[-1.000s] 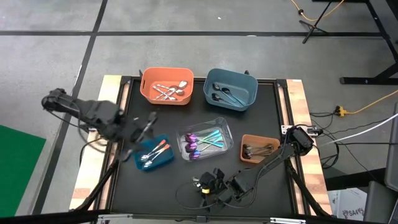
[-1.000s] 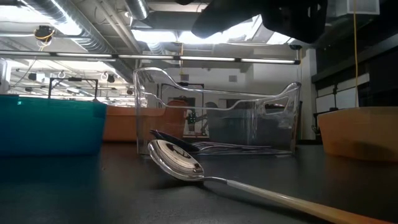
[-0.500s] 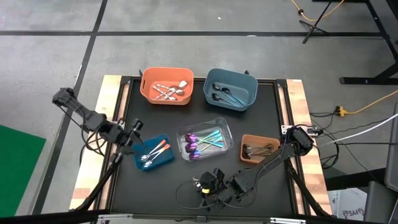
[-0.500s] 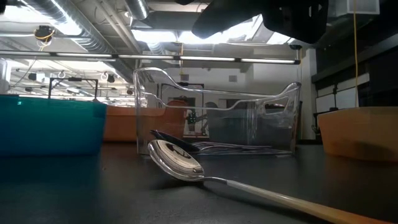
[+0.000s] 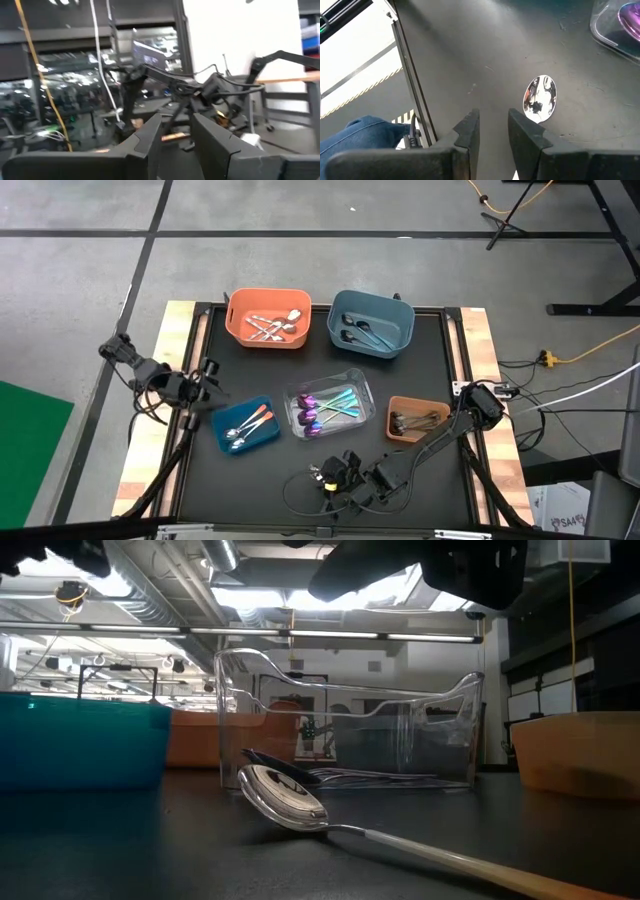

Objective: Sort silverware by color (type)
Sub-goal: Put the orange spoon into the blue bin

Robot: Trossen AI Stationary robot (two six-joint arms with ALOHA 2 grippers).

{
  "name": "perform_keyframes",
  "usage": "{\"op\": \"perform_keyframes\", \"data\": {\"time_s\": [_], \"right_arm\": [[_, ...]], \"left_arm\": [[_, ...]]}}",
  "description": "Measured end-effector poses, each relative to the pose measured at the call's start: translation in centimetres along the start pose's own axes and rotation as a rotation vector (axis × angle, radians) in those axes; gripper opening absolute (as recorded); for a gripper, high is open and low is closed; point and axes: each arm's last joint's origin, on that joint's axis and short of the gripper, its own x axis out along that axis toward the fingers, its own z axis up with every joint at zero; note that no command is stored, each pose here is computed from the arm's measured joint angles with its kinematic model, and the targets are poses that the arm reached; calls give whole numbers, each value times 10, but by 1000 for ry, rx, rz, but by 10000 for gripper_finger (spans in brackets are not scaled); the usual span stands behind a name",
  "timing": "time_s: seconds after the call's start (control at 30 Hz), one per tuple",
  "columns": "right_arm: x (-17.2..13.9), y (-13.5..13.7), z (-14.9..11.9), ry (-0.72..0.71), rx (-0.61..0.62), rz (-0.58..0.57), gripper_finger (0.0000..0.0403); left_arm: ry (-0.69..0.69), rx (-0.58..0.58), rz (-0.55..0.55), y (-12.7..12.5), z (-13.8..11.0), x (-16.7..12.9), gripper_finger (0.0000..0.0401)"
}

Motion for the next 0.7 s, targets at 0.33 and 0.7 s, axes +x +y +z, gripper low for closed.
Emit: {"op": "perform_keyframes", "data": {"time_s": [0.33, 0.7], "right_arm": [[2, -3, 6, -13, 9, -13, 90], [5, -8, 13, -14, 25, -20, 90]], "left_arm": [[29, -38, 143, 4, -27, -5, 103], [-87, -115, 172, 22, -27, -3, 103]]}}
